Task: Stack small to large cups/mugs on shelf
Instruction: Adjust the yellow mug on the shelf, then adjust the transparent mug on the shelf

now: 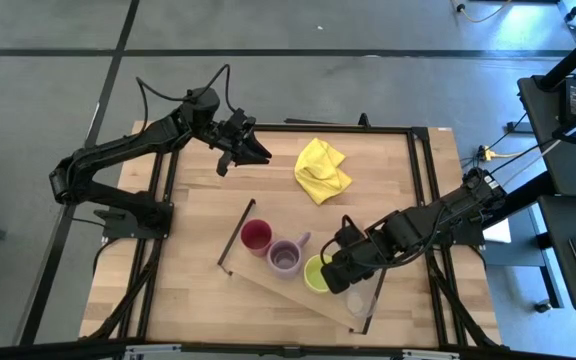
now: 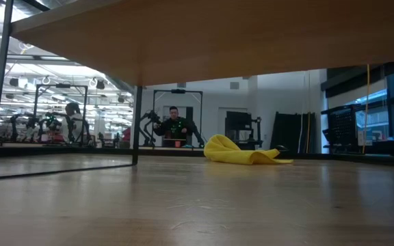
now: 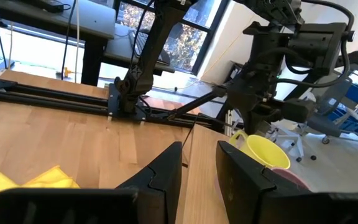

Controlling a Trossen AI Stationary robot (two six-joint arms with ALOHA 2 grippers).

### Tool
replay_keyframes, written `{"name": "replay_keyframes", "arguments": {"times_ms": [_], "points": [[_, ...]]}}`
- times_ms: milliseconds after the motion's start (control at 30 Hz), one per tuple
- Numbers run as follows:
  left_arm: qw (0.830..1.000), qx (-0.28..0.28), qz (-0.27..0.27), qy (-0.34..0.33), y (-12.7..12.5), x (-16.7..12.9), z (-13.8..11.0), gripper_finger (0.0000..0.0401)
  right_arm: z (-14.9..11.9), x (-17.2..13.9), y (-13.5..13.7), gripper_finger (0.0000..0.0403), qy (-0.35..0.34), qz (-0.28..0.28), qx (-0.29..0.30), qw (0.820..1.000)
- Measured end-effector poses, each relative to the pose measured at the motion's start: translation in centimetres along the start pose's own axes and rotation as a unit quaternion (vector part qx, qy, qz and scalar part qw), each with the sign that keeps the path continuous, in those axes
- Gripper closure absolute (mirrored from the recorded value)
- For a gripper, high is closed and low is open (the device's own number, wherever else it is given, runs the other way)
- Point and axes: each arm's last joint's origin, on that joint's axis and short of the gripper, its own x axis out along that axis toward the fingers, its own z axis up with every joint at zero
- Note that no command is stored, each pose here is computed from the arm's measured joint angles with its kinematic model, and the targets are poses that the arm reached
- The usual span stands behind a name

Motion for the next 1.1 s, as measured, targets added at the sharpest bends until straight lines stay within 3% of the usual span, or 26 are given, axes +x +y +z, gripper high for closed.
{"name": "replay_keyframes", "arguments": {"times_ms": [500, 1100], "points": [[1.0, 0.0, 0.0, 0.0, 0.0, 0.0, 0.0, 0.0307, 1.0, -0.1, -0.5, 0.0399, -0.057, -0.023, 0.011, 0.998], [1.0, 0.0, 0.0, 0.0, 0.0, 0.0, 0.0, 0.0307, 1.2, -0.4, -0.5, 0.0392, -0.044, -0.017, -0.002, 0.999]]}}
